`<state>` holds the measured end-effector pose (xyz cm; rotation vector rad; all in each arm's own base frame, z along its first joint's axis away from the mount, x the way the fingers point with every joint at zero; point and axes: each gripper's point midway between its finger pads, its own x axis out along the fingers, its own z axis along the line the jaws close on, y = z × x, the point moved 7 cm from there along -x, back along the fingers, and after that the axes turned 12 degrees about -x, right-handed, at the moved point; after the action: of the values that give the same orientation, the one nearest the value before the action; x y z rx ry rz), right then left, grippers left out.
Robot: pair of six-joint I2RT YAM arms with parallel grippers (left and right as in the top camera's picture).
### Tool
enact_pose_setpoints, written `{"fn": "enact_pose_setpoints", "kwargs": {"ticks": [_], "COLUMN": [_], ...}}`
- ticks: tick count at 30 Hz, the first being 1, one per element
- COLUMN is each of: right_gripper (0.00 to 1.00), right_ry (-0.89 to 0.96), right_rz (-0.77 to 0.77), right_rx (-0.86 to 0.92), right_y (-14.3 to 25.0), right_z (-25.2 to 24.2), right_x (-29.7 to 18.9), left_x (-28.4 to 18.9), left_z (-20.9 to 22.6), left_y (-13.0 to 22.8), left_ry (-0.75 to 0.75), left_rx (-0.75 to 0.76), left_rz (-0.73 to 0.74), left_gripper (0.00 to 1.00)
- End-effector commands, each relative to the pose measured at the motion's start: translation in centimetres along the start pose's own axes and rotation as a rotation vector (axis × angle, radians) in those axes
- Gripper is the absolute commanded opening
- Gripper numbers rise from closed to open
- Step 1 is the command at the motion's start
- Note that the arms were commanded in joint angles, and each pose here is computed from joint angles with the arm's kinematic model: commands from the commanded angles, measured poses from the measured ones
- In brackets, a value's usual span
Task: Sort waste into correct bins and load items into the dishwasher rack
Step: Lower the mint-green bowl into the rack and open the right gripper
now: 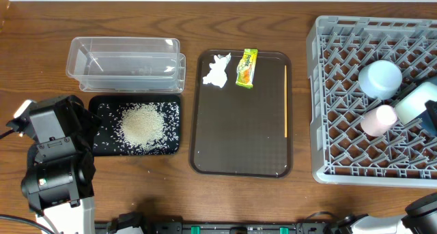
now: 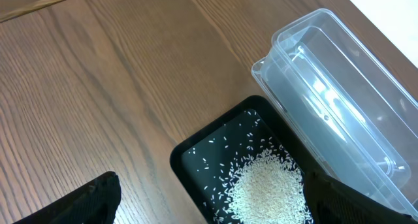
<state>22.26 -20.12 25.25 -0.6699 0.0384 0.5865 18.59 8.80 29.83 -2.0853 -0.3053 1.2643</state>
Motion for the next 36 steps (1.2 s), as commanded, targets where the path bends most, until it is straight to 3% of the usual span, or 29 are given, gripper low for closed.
{"fn": "enact_pose_setpoints", "kwargs": {"ticks": [1, 14, 36], "right_gripper": [0.01, 0.01, 0.04], "right_ry": [0.013, 0.014, 0.276], "right_rz": [-0.020, -0.017, 0.047], "right_rx": [0.012, 0.112, 0.337], "right_y": [0.0, 3.5, 5.0], "right_z": [0.0, -2.9, -4.2], "right_x": [-0.7, 0.2, -3.0], "left_x": [-0.5, -0.5, -0.5], "left_z": [-0.1, -0.1, -0.1], "left_y": [-0.5, -0.5, -0.5], "left_ry": [0.009, 0.009, 0.009], "left_rx": [-0.020, -0.020, -0.020], "left_rz": [-0.017, -0.017, -0.017], "left_gripper": [0.91, 0.91, 0.91]}}
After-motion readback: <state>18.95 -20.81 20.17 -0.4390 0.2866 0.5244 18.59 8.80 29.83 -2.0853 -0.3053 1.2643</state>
